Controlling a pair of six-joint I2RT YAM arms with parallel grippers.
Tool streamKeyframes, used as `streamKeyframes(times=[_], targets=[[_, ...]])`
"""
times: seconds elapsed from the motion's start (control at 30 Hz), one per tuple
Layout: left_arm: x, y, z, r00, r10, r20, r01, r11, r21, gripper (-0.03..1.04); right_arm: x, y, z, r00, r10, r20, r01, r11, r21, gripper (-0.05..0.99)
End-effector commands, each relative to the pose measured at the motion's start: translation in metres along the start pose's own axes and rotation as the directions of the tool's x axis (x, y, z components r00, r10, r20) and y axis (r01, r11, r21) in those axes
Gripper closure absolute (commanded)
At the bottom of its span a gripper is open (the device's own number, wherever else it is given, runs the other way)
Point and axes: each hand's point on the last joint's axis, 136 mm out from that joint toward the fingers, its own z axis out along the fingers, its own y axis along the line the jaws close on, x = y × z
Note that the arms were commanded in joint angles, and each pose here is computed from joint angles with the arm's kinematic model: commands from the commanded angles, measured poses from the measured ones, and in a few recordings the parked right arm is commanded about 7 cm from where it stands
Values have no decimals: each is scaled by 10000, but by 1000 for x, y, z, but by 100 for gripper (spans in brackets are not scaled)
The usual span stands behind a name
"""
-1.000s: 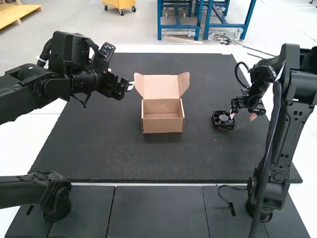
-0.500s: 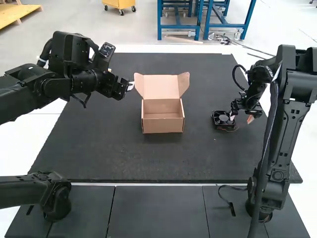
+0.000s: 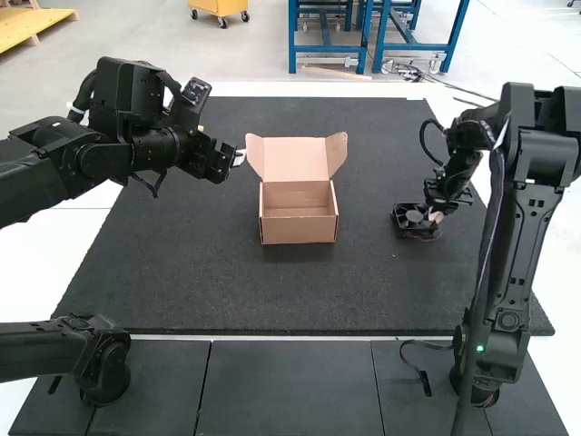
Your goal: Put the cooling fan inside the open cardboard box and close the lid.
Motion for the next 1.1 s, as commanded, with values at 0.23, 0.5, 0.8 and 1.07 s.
streamKeyframes(times=[0.23,0.5,0.8,1.07], targets=[[-19,6,-5,9988,36,483,-24,9997,-240,4,-9,23,-69,9923,836,919,-761,9937,-824,95],[-7,4,-7,9999,105,41,-105,9997,-209,4,26,39,-119,9844,989,1456,-802,9884,-1293,95],[2,7,-24,9999,97,-37,-98,9995,-303,4,79,50,-148,9759,1074,1898,-788,9852,-1522,95],[8,7,-39,9999,85,-62,-86,9996,-268,4,102,85,-169,9641,975,2470,-498,9800,-1926,95]])
